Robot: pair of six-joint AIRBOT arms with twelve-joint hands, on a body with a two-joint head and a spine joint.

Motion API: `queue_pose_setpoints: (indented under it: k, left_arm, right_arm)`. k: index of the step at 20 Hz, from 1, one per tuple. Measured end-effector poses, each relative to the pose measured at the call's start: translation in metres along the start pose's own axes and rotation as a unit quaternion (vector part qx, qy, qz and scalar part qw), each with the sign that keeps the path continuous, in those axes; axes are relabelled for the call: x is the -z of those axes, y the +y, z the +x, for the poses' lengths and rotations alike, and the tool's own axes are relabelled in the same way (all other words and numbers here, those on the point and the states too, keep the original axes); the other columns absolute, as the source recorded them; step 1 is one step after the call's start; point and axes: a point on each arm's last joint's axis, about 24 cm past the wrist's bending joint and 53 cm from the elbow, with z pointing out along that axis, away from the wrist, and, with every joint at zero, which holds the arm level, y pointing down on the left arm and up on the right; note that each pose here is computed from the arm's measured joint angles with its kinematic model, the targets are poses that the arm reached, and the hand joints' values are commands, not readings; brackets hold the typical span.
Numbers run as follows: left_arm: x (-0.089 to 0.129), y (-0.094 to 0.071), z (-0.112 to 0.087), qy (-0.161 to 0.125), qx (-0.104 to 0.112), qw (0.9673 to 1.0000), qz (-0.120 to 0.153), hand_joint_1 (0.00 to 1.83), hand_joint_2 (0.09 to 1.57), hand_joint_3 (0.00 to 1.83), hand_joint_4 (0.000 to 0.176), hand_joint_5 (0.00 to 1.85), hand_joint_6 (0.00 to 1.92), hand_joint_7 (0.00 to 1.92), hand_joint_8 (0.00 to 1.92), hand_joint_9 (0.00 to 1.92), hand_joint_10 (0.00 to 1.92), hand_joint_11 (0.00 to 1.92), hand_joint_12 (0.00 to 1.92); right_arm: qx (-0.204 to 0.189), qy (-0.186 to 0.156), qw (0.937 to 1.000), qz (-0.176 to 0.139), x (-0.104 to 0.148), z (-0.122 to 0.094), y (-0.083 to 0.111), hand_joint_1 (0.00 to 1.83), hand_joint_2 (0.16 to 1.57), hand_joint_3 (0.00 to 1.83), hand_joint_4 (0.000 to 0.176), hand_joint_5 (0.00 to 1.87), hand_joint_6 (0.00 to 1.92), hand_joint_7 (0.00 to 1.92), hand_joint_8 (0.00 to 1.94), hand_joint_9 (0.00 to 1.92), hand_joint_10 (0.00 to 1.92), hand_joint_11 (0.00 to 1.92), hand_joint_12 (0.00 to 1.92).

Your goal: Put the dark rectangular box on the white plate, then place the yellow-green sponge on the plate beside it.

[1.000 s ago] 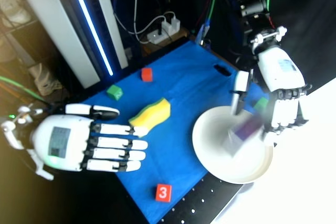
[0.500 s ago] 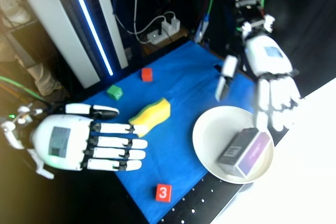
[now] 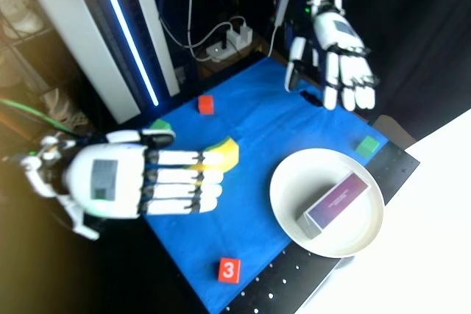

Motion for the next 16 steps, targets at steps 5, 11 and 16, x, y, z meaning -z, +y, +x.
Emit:
queue_pose_setpoints:
  k: [5,11,16]
  left_arm:
    - [0.047,0.012,-0.010,-0.034,0.017,0.9988,-0.032,0.92,0.94,0.00,0.079,0.22,0.00,0.10,0.00,0.01,0.00,0.00,0.00]
    - [0.055,0.006,-0.018,-0.066,0.032,0.9970,-0.027,0.85,0.96,0.01,0.102,0.18,0.00,0.08,0.00,0.01,0.00,0.02,0.01]
    - [0.060,0.011,-0.017,-0.070,0.037,0.9961,-0.037,0.89,0.94,0.00,0.116,0.20,0.01,0.11,0.01,0.04,0.01,0.08,0.04]
  right_arm:
    - [0.017,0.024,0.9995,-0.014,-0.028,0.013,0.009,0.78,1.00,0.00,0.036,0.42,0.00,0.32,0.00,0.27,0.00,0.00,0.70]
    - [0.037,0.038,0.9983,0.025,-0.038,0.015,-0.013,0.83,0.97,0.00,0.020,0.56,0.01,0.49,0.02,0.46,0.05,0.00,1.25]
    - [0.042,0.052,0.9974,0.026,-0.044,0.026,-0.016,1.16,1.08,0.00,0.000,0.97,0.80,0.74,1.47,0.85,1.77,0.89,1.91]
